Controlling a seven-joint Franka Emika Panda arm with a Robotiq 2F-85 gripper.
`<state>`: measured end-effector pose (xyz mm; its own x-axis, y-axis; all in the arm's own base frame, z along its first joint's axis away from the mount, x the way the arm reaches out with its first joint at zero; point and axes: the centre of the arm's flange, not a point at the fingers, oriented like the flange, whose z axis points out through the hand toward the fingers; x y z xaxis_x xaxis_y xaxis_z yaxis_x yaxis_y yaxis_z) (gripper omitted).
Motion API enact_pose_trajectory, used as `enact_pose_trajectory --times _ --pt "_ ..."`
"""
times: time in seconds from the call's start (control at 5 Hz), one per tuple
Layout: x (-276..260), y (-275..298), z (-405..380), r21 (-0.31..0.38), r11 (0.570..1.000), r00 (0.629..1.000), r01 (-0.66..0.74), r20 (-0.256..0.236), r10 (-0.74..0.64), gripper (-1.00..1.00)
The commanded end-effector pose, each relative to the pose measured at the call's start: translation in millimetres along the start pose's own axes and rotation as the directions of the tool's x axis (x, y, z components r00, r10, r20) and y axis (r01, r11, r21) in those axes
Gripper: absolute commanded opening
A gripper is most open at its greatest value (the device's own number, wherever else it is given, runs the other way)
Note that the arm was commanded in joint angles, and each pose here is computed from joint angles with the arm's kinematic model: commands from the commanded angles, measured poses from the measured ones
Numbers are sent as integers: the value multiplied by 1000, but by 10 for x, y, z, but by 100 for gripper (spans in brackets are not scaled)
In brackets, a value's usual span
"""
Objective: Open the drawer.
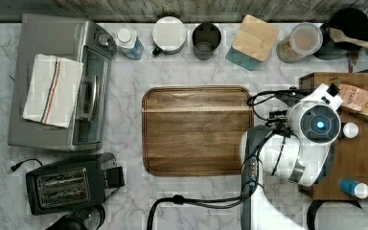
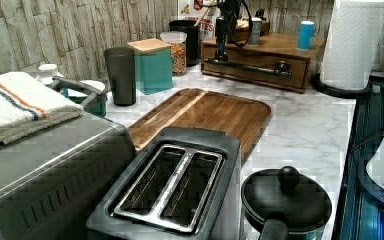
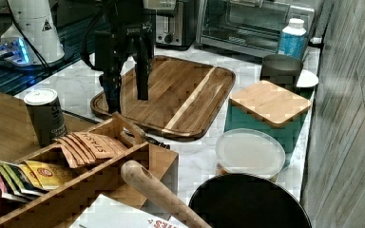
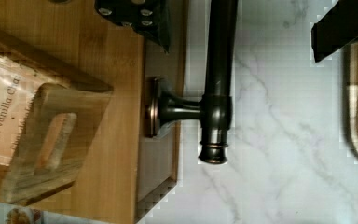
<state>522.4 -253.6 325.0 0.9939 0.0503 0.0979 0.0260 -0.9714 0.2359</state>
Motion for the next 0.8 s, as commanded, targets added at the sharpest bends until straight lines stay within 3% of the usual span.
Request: enact_pose_trajectory --times 0.2,0.4,0.8 --pt "-446 -173 307 62 973 975 -223 36 222 100" --pt "-576 -121 487 80 973 976 -216 42 213 100" --pt "-728 90 800 54 993 994 -106 -3 106 100"
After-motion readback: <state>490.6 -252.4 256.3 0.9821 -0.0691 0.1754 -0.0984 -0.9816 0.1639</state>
